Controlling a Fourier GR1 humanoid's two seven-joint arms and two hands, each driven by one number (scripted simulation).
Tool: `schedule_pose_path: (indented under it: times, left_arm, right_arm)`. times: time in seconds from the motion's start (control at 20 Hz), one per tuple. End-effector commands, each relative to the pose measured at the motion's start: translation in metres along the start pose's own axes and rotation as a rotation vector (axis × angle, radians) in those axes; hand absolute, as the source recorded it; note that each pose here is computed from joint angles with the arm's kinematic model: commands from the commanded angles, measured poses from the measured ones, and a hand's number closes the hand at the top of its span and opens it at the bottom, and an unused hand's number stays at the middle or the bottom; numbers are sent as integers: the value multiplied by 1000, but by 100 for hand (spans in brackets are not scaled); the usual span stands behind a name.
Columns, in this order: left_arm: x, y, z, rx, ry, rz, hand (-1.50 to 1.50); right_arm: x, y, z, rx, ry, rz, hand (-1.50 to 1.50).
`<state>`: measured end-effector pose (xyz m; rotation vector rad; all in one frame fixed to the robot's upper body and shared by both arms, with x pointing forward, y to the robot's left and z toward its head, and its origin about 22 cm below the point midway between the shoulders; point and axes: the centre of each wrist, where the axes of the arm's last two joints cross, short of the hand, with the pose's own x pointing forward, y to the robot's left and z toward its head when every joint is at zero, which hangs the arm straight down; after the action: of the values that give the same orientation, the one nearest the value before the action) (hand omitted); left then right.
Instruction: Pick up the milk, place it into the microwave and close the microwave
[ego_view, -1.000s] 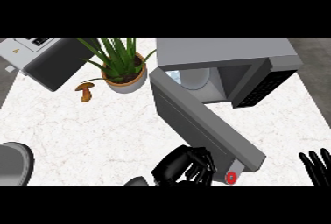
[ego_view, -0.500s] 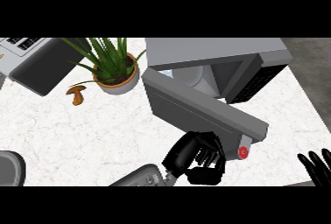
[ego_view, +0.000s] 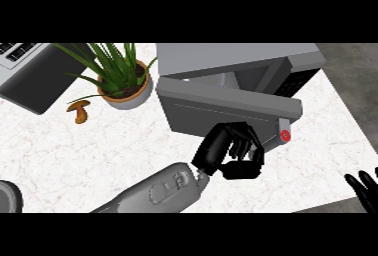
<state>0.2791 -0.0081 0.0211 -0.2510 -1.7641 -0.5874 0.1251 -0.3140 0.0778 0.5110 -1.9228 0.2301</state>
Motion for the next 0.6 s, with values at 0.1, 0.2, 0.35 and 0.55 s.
schedule_pose_path:
  times: [0.1, 0.2, 0.35, 0.55]
  left_arm:
    - [6, 15, -27, 90, -9, 6, 150]
    - [9, 23, -37, 98, -9, 25, 150]
    - [16, 31, -50, 115, -8, 47, 150]
    - [12, 42, -58, 163, -1, 76, 150]
  right_arm:
    - [14, 6, -6, 4, 13, -7, -150]
    - [16, 4, -7, 5, 12, -11, -150]
    - [17, 1, -11, 4, 3, -6, -150]
    - [27, -2, -17, 10, 7, 15, -150]
